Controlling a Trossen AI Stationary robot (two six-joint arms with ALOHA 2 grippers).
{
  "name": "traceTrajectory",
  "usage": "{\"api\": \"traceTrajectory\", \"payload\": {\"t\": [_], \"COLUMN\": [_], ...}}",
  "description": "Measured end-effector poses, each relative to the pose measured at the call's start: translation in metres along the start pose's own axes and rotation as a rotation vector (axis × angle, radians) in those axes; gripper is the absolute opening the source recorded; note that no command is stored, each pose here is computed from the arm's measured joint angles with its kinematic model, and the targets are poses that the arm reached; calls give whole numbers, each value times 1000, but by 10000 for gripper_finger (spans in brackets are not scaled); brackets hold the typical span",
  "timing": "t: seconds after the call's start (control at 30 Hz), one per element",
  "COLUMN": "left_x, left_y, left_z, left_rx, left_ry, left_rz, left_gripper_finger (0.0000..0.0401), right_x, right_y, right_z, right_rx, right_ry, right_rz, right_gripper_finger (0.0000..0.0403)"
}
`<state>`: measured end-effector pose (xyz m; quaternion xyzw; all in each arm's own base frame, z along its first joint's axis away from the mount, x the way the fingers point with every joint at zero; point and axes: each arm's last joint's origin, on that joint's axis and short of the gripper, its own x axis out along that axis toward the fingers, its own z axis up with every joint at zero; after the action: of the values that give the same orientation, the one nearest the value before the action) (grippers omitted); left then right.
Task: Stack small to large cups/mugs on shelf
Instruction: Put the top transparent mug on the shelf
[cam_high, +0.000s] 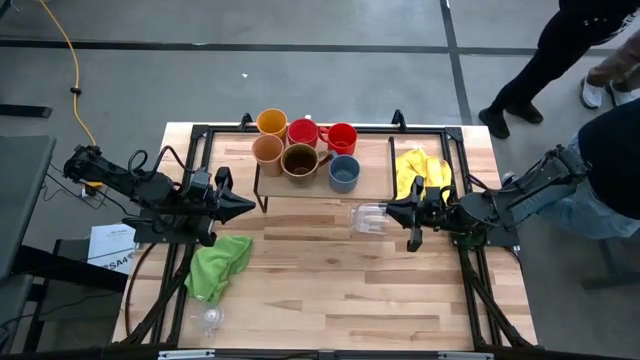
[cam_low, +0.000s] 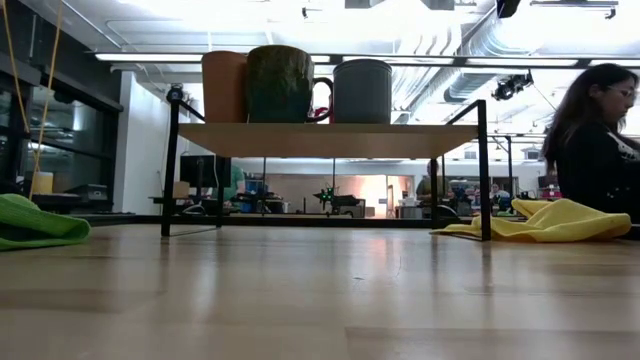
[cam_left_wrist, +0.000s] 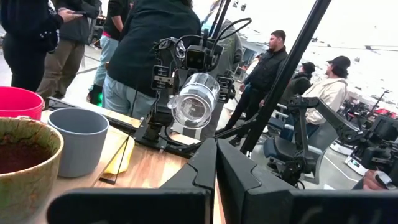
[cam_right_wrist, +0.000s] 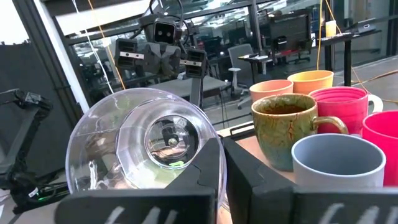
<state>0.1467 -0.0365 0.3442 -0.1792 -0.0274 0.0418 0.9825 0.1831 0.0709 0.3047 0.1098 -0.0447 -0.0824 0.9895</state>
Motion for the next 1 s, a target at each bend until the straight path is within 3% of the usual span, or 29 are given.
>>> {"api": "traceTrajectory", "payload": {"t": [0.2, 0.33, 0.53, 0.7, 0.83, 1.0], "left_x": [0, 0, 0, 0, 0, 0], "left_y": [0, 0, 0, 0, 1, 1], "left_z": [0, 0, 0, 0, 0, 0], "left_rx": [0, 0, 0, 0, 0, 0], "left_ry": [0, 0, 0, 0, -8, -9], "left_rz": [0, 0, 0, 1, 22, 24], "left_gripper_finger": [1, 1, 1, 1, 1, 1], "right_x": [0, 6, 8, 4, 10, 36], "right_y": [-1, -6, -33, -62, -81, -103], "right_z": [2, 25, 84, 117, 128, 125], "right_rx": [-4, -49, -73, -60, -46, -7], "right_ry": [-5, 30, 186, 305, 416, 572], "right_rz": [-51, -163, -418, -629, -708, -724], "right_gripper_finger": [0, 0, 0, 0, 0, 0]}}
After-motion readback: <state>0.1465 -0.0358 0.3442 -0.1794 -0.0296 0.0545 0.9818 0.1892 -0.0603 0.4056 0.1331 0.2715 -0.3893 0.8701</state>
